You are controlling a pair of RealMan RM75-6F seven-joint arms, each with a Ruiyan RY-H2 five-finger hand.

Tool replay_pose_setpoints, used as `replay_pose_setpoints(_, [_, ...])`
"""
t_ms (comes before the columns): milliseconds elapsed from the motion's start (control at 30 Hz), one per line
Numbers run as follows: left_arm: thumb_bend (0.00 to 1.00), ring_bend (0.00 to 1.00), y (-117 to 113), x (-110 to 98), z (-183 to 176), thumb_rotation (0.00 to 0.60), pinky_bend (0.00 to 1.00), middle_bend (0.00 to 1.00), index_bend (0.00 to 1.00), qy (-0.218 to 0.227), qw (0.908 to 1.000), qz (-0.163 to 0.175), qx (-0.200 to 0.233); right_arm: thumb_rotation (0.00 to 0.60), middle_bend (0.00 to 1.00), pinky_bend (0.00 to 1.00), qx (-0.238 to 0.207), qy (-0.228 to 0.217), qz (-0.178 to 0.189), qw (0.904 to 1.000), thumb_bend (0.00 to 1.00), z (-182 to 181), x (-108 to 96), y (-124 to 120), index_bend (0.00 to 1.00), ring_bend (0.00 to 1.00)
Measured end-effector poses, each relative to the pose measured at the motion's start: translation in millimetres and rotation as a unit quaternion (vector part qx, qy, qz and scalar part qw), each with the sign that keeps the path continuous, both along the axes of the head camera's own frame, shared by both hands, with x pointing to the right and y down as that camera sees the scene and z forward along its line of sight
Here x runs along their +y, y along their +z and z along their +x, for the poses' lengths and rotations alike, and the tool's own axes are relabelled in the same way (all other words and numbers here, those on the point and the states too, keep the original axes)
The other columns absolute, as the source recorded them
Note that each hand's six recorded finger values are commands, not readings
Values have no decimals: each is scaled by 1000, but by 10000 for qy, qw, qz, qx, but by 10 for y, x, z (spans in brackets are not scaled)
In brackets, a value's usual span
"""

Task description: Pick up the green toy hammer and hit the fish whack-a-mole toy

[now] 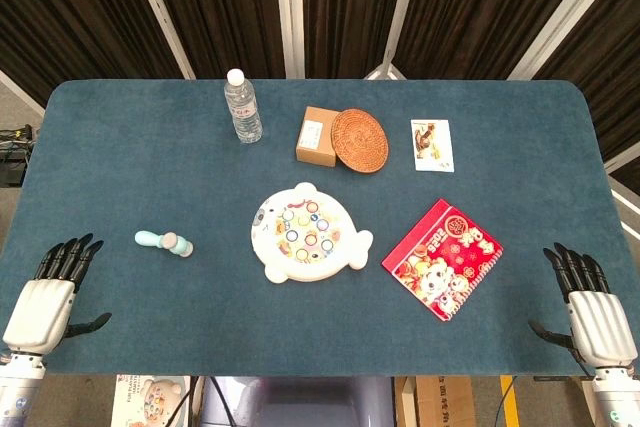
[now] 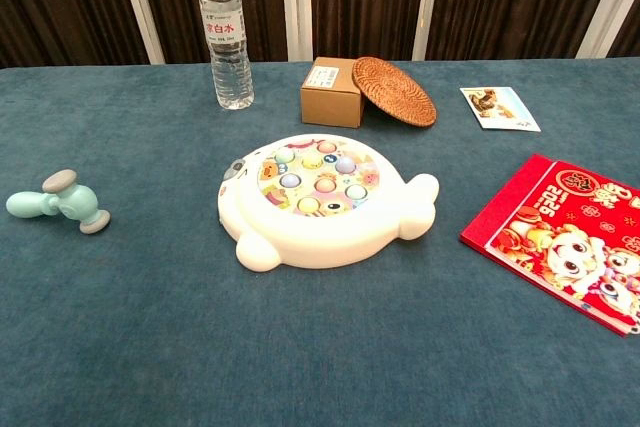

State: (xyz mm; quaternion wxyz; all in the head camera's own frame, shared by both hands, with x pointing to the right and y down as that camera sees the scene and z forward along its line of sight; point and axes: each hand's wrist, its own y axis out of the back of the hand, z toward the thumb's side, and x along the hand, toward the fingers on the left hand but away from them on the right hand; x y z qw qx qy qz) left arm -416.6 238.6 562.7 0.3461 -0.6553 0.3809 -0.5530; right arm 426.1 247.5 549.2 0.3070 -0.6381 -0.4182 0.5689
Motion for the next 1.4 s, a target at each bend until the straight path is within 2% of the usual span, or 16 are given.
replay_pose_setpoints(333, [9,0,59,-34,31,600,0,0,2,74,9999,-12,-80,600,0,0,-54,16,-40,10000,162,-16,6,5,0,0])
replay_pose_setpoints(467, [61,0,121,-136,48,600,15,13,76,106,9998,-79,-125,600,0,0,-62,59,-66,9999,162,-5,3,16,0,0])
replay_pose_setpoints(600, [133,29,225,-354,71,600,151,134,236,221,9991,-230,-264,600,0,0,-87,109,-106,9998,162,3,1,29,0,0])
replay_pose_setpoints(900, [265,98,597,-1064,181,600,201,244,421,479,9948,-574,-688,600,0,0,-125,148,-138,9997,162,1,-3,46,0,0])
replay_pose_setpoints(1033, [277,116,725,-1219,279,600,212,269,445,657,9924,-618,-842,600,0,0,-142,178,-143,9996,162,10,-8,46,0,0])
replay_pose_setpoints(1167, [296,118,834,-1272,379,600,215,278,465,820,9900,-673,-927,600,0,0,-147,204,-157,9996,162,23,-9,50,0,0])
replay_pose_setpoints(1400, [355,123,1009,-1236,547,600,215,294,487,1079,9852,-847,-1026,600,0,0,-167,230,-162,9995,162,29,-15,52,0,0])
